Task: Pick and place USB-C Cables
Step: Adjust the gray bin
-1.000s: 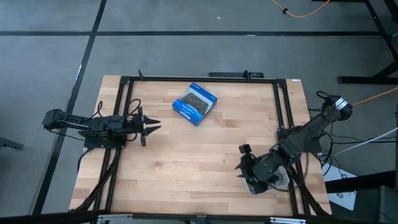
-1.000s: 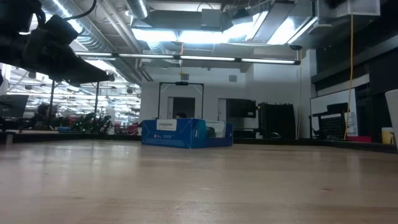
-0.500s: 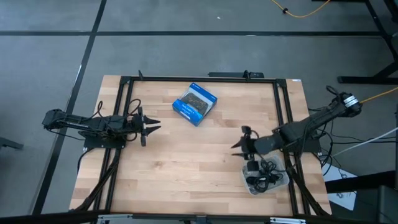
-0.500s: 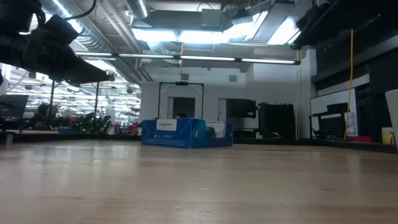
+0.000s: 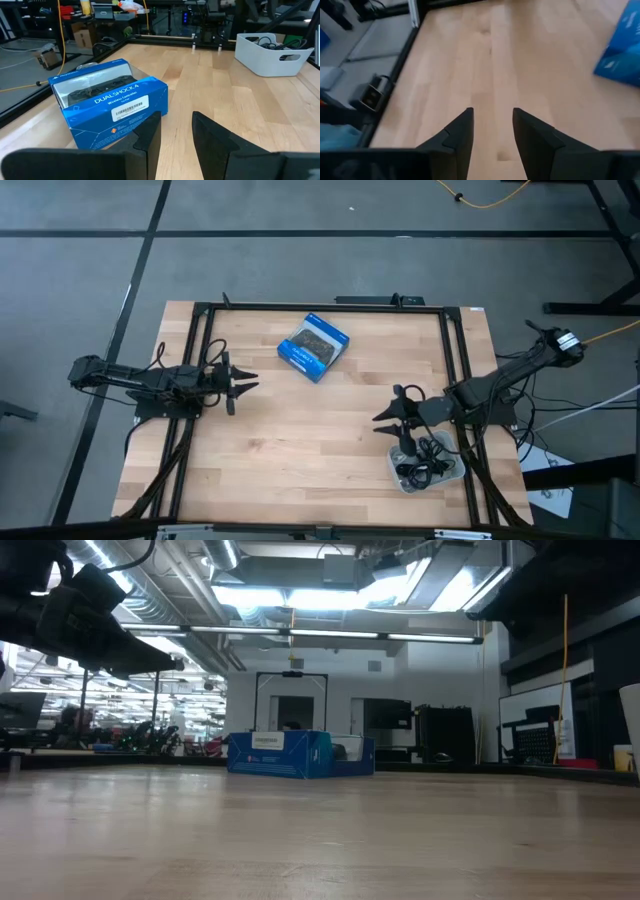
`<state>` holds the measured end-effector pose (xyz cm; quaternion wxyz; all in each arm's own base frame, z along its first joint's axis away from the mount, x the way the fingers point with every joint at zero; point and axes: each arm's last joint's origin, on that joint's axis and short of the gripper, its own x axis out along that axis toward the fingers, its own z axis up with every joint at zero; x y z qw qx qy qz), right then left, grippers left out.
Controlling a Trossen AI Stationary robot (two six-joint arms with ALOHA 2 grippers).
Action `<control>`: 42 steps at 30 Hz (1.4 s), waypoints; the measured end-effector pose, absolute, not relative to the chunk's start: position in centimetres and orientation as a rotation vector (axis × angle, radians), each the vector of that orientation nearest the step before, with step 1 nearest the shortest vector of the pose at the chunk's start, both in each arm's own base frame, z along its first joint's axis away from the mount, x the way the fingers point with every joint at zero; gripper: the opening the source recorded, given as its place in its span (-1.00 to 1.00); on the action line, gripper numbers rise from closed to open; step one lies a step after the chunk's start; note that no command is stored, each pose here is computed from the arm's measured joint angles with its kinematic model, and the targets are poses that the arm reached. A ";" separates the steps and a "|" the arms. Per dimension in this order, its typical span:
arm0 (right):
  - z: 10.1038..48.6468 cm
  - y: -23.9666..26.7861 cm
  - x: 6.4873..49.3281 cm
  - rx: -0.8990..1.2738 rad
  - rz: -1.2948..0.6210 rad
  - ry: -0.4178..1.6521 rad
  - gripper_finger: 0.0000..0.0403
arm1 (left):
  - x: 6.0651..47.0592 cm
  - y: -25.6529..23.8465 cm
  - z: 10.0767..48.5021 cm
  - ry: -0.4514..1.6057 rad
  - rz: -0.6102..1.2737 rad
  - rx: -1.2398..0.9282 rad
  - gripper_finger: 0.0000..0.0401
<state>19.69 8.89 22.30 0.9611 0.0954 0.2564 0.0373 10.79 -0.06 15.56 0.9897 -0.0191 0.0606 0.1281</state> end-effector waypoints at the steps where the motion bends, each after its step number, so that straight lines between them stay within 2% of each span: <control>1: 22.0 9.0 19.6 0.217 0.080 0.510 -0.30 | 10.8 -0.1 15.6 0.122 0.257 -0.038 -0.49; 8: 20.7 9.1 19.2 0.361 0.058 0.461 -0.32 | 10.8 -0.1 15.6 0.122 0.257 -0.038 -0.49; 12: 21.4 9.2 19.3 0.304 0.094 0.445 -0.36 | 10.8 -0.1 15.6 0.122 0.257 -0.038 -0.49; 15: 22.3 9.4 19.6 0.261 0.136 0.433 -0.44 | 10.8 -0.1 15.6 0.122 0.257 -0.038 -0.49; 18: 23.5 9.7 19.8 0.260 0.175 0.460 -0.64 | 10.8 -0.1 15.6 0.122 0.257 -0.038 -0.49; 20: 24.3 9.8 19.8 0.253 0.206 0.517 -0.86 | 10.8 -0.1 15.6 0.122 0.257 -0.038 -0.49; 22: 24.7 9.8 19.5 0.254 0.218 0.623 -0.95 | 10.8 -0.1 15.6 0.122 0.256 -0.038 -0.49; 30: 23.5 10.6 17.1 0.404 0.208 0.988 -0.99 | 10.8 -0.1 15.6 0.122 0.257 -0.038 -0.49; 35: 22.8 11.8 16.7 0.415 0.280 1.080 -0.99 | 10.8 -0.1 15.6 0.122 0.257 -0.038 -0.49; 42: 20.0 12.8 17.9 0.354 0.201 1.200 -0.99 | 10.8 -0.1 15.6 0.122 0.256 -0.038 -0.49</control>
